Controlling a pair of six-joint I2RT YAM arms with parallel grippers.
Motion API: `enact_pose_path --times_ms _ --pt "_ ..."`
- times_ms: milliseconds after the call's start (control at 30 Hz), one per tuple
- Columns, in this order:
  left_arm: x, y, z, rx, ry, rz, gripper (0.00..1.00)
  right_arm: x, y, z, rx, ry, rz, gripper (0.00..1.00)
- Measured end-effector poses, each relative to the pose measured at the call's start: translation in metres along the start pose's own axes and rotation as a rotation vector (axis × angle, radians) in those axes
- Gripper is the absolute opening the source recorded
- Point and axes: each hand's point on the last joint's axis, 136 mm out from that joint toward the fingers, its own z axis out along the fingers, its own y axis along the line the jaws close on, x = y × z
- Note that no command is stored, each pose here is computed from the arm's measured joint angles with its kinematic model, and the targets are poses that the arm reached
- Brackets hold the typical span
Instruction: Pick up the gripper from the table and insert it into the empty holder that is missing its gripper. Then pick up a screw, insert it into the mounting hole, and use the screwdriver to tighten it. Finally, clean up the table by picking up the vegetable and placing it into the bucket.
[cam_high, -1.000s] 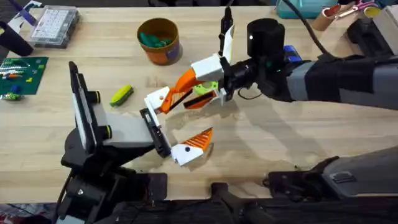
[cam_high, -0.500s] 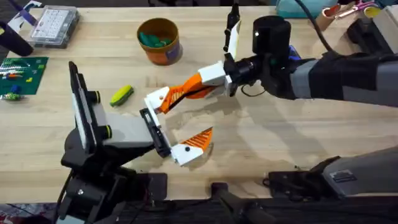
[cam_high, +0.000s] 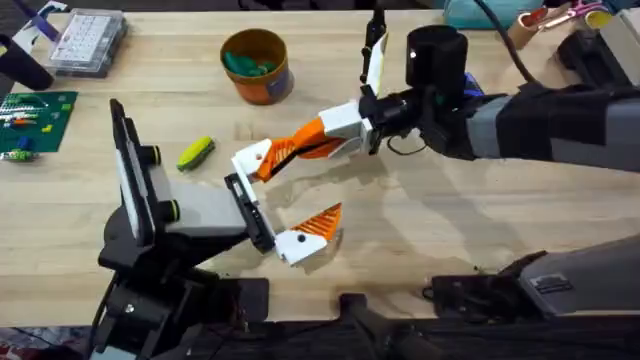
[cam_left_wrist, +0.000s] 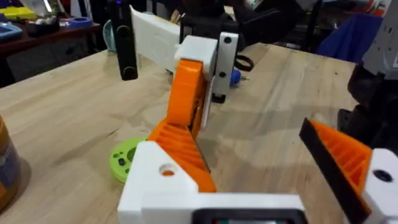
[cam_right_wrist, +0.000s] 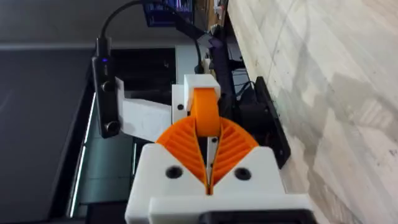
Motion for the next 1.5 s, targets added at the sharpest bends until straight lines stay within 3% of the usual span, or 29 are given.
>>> enact_pose_path --times_ms 633,1233,1367,1500 --pt "-0.003 0.033 -0.003 -0.194 -0.017 -0.021 0.991 -0.02 0.004 0.029 0.065 -0.146 -0.055 0.011" --pt "-0.003 0.041 -0.005 -0.236 -0.019 -0.022 0.991 -0.022 0.003 0.037 0.077 -0.174 -0.043 0.013" --pt "-0.004 0.041 -0.005 -0.238 -0.02 -0.02 0.99 -0.022 0.002 0.038 0.08 -0.177 -0.036 0.157" --pt "-0.004 0.037 -0.004 -0.218 -0.019 -0.019 0.991 -0.017 0.002 0.043 0.082 -0.163 -0.032 0.221"
